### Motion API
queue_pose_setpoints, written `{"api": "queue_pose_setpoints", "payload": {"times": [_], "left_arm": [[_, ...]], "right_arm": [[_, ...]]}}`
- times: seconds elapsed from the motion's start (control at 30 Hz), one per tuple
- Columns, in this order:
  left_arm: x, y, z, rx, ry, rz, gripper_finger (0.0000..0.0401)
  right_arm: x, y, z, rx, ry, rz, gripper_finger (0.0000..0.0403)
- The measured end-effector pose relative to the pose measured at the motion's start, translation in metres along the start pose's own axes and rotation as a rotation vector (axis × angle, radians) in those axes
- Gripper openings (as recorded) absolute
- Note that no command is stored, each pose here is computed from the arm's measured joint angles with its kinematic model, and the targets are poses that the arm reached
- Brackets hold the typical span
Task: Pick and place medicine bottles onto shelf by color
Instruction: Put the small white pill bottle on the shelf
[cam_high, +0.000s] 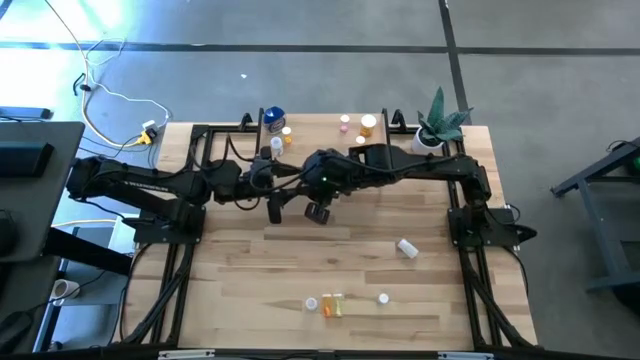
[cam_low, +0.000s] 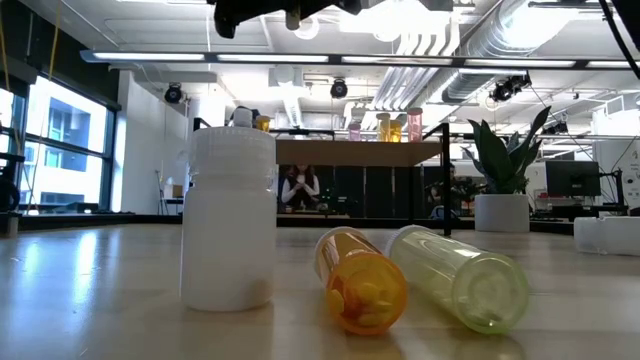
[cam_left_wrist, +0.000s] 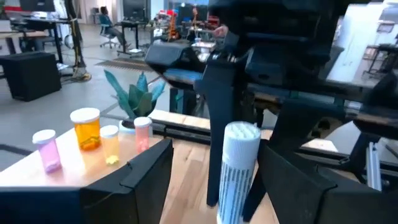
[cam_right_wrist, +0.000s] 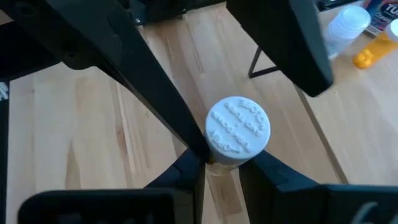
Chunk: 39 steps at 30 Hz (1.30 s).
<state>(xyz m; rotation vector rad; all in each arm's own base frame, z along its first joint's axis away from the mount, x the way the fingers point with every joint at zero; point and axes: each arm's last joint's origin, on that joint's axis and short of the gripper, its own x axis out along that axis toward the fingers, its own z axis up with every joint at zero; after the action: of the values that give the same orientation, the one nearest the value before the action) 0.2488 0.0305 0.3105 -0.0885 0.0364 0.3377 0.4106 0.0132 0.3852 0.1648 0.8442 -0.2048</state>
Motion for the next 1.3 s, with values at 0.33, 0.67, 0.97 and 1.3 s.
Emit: {"api": "queue_pose_setpoints", "payload": {"times": [0.33,0.67,0.97,1.3], "left_arm": [[0.0014,0.0058,0.0023,-0.012,-0.014,-0.028,0.0215],[0.0014,0.0048,0.003,-0.013,-0.019,-0.057,0.0126],[0.0012,0.0043,0.0032,-0.013,-0.019,-0.073,0.0067],[0.0013,0.0044,0.0031,-0.011,-0.018,-0.074,0.0075]], "right_arm": [[0.0005,-0.0028,0.0051,0.014,-0.038,0.024,0.0062],[0.001,-0.0063,0.0067,0.022,-0.039,0.043,0.0062],[0.0011,-0.0067,0.0066,0.024,-0.038,0.041,0.0062],[0.0012,-0.0068,0.0067,0.022,-0.042,0.028,0.0103]]}}
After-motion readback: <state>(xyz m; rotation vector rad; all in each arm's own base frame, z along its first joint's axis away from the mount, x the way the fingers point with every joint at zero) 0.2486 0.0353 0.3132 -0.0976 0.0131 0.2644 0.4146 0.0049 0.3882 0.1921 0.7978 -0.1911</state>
